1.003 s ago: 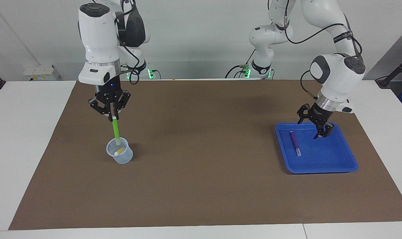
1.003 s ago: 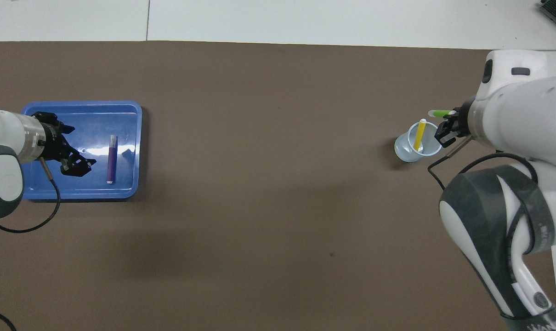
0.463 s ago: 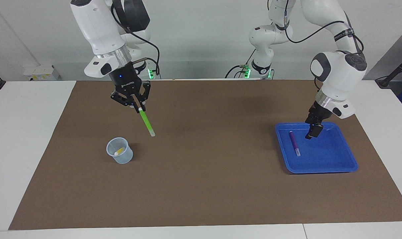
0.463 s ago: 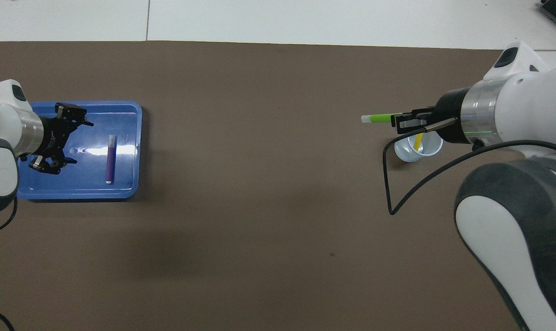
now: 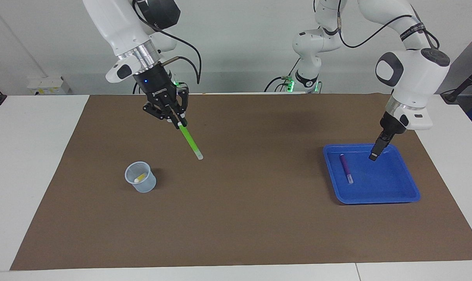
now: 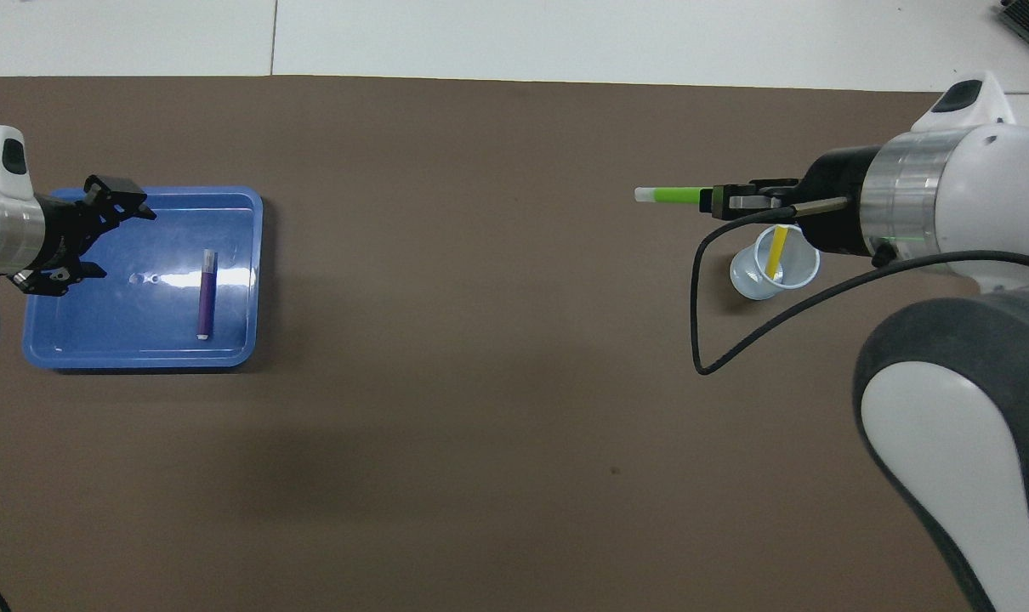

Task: Right arm passes pens to left for tray arrangement
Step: 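Carry the green pen to the left gripper while the left gripper reaches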

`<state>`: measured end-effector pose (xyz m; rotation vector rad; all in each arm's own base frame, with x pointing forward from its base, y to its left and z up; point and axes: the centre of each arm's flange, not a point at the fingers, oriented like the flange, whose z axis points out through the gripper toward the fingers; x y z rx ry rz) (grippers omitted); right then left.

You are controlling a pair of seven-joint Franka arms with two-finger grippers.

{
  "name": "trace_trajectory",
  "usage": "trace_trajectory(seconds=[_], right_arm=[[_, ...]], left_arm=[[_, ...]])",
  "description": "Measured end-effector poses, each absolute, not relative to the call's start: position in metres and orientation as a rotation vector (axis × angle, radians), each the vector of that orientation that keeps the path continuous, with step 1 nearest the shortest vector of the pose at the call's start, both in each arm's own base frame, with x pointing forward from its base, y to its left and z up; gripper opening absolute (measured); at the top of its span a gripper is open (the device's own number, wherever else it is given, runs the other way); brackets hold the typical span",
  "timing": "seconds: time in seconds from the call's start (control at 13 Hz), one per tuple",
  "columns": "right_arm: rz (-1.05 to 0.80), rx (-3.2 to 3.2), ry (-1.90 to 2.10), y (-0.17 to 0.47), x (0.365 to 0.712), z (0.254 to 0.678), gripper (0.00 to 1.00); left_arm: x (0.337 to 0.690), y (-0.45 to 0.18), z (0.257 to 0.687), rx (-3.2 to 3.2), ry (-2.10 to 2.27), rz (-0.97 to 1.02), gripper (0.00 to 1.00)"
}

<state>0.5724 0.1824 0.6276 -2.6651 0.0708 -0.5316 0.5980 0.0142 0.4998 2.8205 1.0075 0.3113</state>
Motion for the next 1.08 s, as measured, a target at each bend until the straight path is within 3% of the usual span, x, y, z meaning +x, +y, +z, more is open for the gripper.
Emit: trace_trajectory(seconds=[0.31, 0.62, 0.69, 0.85, 1.08], right_arm=[[-0.515, -2.586, 0.214, 0.217, 0.563, 0.631, 0.18], [-0.433, -2.376, 0.341, 0.234, 0.564, 0.619, 0.18], [-0.430, -2.352, 0.360, 0.246, 0.563, 0.611, 0.18], [-0.409, -2.326, 0.395, 0.273, 0.560, 0.596, 0.18], [-0.352, -2.280, 0.398, 0.312, 0.551, 0.578, 0.18]], left_arm=[[0.567, 0.008, 0.554, 2.853, 0.950, 0.307, 1.00], [0.551, 0.012, 0.548, 2.923, 0.836, 0.229, 0.98], [0.549, 0.009, 0.541, 2.935, 0.816, 0.210, 0.96], [0.547, 0.001, 0.536, 2.946, 0.786, 0.195, 0.78], [0.546, -0.028, 0.540, 2.832, 0.862, 0.147, 0.87]])
